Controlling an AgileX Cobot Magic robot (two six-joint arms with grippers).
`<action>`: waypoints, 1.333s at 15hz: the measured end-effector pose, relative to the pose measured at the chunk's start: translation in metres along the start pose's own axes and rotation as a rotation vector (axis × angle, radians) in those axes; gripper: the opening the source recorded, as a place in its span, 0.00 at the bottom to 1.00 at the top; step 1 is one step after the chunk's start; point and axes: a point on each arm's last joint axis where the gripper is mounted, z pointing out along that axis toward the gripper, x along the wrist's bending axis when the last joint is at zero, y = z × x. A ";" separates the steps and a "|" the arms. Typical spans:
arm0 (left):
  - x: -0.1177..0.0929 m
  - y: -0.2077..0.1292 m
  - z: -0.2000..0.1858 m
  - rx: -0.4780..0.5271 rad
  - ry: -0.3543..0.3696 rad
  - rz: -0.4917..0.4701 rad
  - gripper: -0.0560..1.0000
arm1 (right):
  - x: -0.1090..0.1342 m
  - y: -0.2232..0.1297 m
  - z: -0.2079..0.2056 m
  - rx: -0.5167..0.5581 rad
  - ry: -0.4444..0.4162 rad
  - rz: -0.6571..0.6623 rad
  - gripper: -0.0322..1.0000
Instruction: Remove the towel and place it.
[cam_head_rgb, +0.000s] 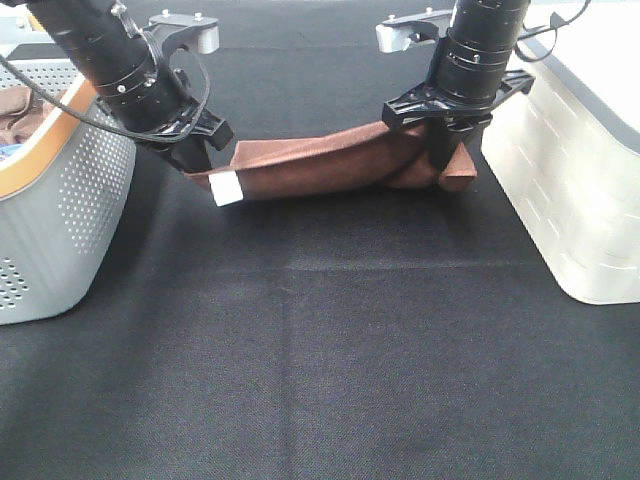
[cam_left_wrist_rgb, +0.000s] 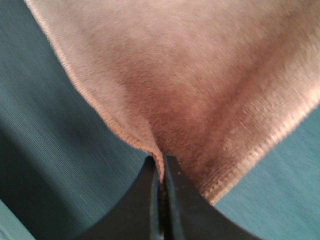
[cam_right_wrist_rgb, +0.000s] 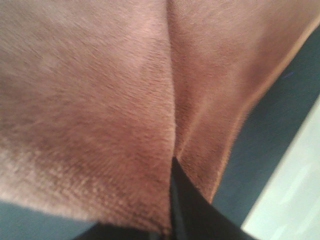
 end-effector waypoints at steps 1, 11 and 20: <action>-0.001 -0.002 0.000 0.018 -0.008 -0.007 0.05 | 0.002 0.000 0.000 0.000 0.021 0.008 0.03; -0.005 -0.022 0.012 0.244 -0.096 -0.030 0.05 | 0.009 -0.022 0.029 0.127 0.076 0.048 0.03; -0.031 -0.029 0.030 0.380 -0.014 -0.006 0.05 | 0.015 -0.061 0.066 0.319 0.102 0.083 0.10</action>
